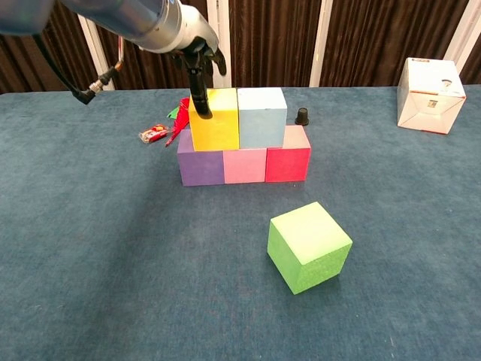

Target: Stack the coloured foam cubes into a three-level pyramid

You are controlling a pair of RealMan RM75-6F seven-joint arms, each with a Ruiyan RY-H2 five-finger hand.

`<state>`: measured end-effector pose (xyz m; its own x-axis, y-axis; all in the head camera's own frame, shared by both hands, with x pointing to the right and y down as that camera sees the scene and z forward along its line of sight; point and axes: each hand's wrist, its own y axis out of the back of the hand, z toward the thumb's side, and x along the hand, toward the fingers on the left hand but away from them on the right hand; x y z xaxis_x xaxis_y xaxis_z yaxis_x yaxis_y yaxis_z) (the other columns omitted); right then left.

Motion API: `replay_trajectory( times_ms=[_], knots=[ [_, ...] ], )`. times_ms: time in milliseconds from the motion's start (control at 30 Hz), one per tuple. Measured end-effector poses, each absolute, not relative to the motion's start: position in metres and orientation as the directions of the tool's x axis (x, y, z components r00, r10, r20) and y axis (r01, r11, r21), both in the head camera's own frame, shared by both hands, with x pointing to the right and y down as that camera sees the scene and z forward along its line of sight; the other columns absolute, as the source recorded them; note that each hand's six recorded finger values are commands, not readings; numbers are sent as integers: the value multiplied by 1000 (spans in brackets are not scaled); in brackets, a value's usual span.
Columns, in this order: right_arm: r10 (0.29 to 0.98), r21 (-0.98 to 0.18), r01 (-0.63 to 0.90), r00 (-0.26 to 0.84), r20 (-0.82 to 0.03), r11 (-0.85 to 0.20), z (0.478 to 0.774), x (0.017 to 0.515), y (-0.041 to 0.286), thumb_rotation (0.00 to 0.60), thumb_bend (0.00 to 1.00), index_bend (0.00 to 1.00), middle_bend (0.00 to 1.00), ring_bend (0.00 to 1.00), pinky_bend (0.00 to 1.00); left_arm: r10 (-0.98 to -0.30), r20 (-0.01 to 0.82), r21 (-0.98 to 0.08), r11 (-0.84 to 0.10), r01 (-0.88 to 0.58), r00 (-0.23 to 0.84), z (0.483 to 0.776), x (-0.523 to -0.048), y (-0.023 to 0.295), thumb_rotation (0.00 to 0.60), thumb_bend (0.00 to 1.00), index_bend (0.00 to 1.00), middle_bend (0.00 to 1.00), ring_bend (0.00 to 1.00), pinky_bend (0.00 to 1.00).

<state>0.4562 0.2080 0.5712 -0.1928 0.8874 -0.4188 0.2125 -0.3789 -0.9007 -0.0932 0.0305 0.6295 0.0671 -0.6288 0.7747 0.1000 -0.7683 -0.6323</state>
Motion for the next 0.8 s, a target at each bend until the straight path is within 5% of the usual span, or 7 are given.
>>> replay_trajectory(
  times_ms=[433,800],
  knots=[
    [880,-896,160,-181,-440,-415,572,455,211,600,247,109,76,0,0,-687,700,-680,-725,-113,192,572,-124,8,600,281,18,0,0,0],
    [868,-881,153,-164,-469,-447,581,447,214,600,247,109,76,0,0,-816,542,-774,-577,-259,199,500,-236,6,600,281,27,0,0,0]
  ],
)
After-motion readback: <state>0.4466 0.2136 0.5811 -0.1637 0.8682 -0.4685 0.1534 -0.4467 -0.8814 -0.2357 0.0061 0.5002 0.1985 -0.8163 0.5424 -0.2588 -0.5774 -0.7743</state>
